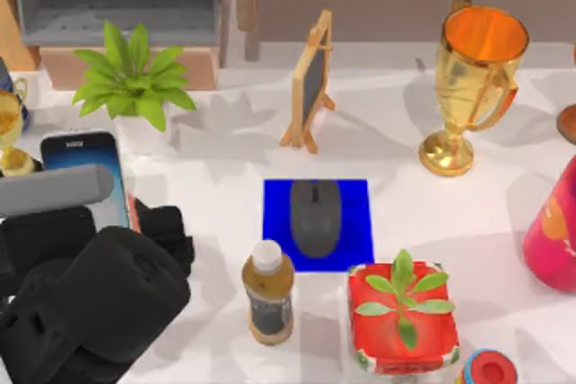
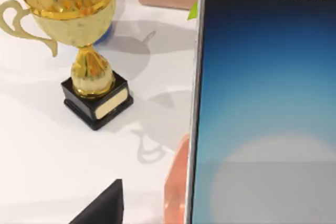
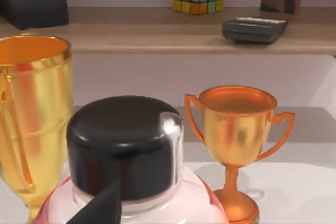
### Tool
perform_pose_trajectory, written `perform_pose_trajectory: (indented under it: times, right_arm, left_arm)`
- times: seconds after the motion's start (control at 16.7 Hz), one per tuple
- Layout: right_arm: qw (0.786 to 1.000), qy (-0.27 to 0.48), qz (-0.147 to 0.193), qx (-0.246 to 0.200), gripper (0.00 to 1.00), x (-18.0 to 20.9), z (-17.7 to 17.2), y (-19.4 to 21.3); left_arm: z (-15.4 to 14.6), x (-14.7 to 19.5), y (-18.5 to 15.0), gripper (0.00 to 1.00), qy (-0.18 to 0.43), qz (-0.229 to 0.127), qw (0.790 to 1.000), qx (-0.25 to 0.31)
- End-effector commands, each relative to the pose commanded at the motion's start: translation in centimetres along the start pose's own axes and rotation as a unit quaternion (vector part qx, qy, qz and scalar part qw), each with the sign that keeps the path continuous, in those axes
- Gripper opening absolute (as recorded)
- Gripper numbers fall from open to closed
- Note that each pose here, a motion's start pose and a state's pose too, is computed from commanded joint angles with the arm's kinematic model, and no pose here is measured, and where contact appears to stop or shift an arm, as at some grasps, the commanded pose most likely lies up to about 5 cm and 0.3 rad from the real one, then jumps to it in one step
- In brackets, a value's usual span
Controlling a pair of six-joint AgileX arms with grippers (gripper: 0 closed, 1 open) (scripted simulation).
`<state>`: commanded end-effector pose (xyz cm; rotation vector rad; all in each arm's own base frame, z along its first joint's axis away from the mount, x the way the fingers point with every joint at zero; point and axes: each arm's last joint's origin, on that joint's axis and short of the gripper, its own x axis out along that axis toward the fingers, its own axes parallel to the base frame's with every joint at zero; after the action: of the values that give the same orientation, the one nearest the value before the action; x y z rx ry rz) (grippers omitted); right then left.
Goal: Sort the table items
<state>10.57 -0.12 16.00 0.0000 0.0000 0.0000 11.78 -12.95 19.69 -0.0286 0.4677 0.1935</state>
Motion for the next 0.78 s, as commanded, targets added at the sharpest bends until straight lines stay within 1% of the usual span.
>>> perform_pose_trajectory:
  times: [0.24, 0.54, 0.66, 0.78]
  right_arm:
    - [1.0, 0.0, 0.0, 0.0, 1.0, 0.0, 0.0, 0.0]
    - [1.0, 0.0, 0.0, 0.0, 1.0, 0.0, 0.0, 0.0]
    - [1.0, 0.0, 0.0, 0.0, 1.0, 0.0, 0.0, 0.0]
    - [1.0, 0.0, 0.0, 0.0, 1.0, 0.0, 0.0, 0.0]
  left_arm:
    - [-0.4, -0.9, 0.4, 1.0, -0.001, -0.001, 1.0, -0.001]
    - [-0.5, -0.8, 0.4, 1.0, 0.0, 0.001, 1.0, 0.0]
    - [-0.3, -0.8, 0.7, 1.0, 0.004, -0.012, 1.0, -0.008]
    - [0.1, -0.5, 1.5, 1.0, 0.009, -0.032, 0.999, -0.029]
